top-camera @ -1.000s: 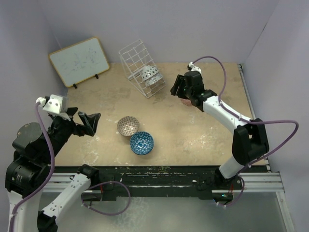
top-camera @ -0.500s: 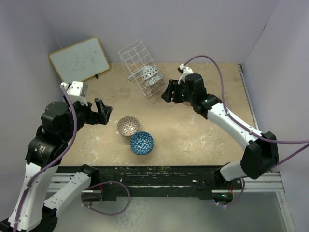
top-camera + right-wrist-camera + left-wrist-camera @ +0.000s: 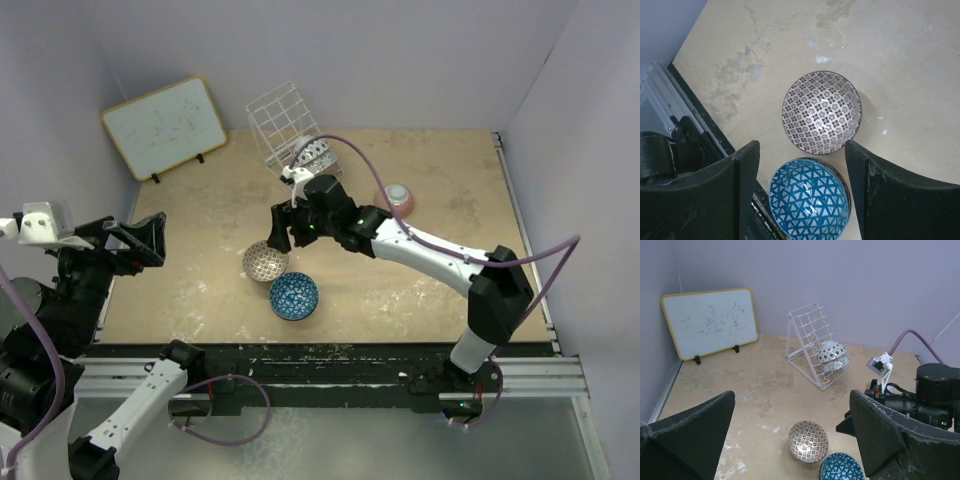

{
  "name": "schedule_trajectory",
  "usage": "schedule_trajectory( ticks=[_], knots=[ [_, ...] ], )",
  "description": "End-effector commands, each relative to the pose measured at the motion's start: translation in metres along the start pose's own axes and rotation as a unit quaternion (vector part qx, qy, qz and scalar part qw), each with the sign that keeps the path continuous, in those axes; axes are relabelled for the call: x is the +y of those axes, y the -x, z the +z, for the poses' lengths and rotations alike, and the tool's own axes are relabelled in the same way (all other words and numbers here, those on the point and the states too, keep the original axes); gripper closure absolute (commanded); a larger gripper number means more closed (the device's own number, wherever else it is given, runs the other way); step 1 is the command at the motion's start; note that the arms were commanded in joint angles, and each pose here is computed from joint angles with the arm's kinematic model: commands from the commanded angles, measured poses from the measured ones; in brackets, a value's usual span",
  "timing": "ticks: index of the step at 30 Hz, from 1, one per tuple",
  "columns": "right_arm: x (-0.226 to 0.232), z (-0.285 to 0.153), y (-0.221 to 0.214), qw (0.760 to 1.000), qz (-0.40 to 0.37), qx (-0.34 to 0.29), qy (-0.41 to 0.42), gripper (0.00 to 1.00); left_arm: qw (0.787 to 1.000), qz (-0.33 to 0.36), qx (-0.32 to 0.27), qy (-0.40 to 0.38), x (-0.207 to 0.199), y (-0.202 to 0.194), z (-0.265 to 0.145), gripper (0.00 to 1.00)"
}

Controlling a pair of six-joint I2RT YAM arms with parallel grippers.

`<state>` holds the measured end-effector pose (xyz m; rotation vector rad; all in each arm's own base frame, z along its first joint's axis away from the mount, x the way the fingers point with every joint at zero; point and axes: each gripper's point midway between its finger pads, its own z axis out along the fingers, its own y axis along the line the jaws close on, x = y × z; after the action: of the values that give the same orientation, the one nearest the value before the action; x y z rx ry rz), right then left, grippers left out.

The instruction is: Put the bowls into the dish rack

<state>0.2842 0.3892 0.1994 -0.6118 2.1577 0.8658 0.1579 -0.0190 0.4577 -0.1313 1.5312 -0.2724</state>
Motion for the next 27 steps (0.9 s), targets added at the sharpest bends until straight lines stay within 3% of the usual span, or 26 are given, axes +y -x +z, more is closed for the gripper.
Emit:
schedule_trajectory(
  ticks=[1, 10, 14, 27],
  knots=[
    [0.03, 0.009, 0.017, 0.999, -0.048, -0.013, -0.001, 0.28, 1.0, -0.005, -0.001, 0.02, 0.008, 0.0, -0.007, 0.01],
    [0.078, 0.04, -0.049, 0.982, -0.17, 0.084, -0.015, 0.29, 0.999, -0.009, -0.022, 0.026, 0.015, 0.01, -0.024, 0.01],
    [0.07, 0.059, -0.069, 0.973, -0.192, 0.116, -0.048, 0.3, 0.999, -0.007, -0.025, 0.028, 0.016, 0.011, -0.023, 0.01],
    [0.039, 0.101, -0.087, 0.958, -0.227, 0.126, -0.121, 0.42, 0.999, -0.001, -0.023, 0.033, 0.019, 0.011, -0.027, 0.01]
  ],
)
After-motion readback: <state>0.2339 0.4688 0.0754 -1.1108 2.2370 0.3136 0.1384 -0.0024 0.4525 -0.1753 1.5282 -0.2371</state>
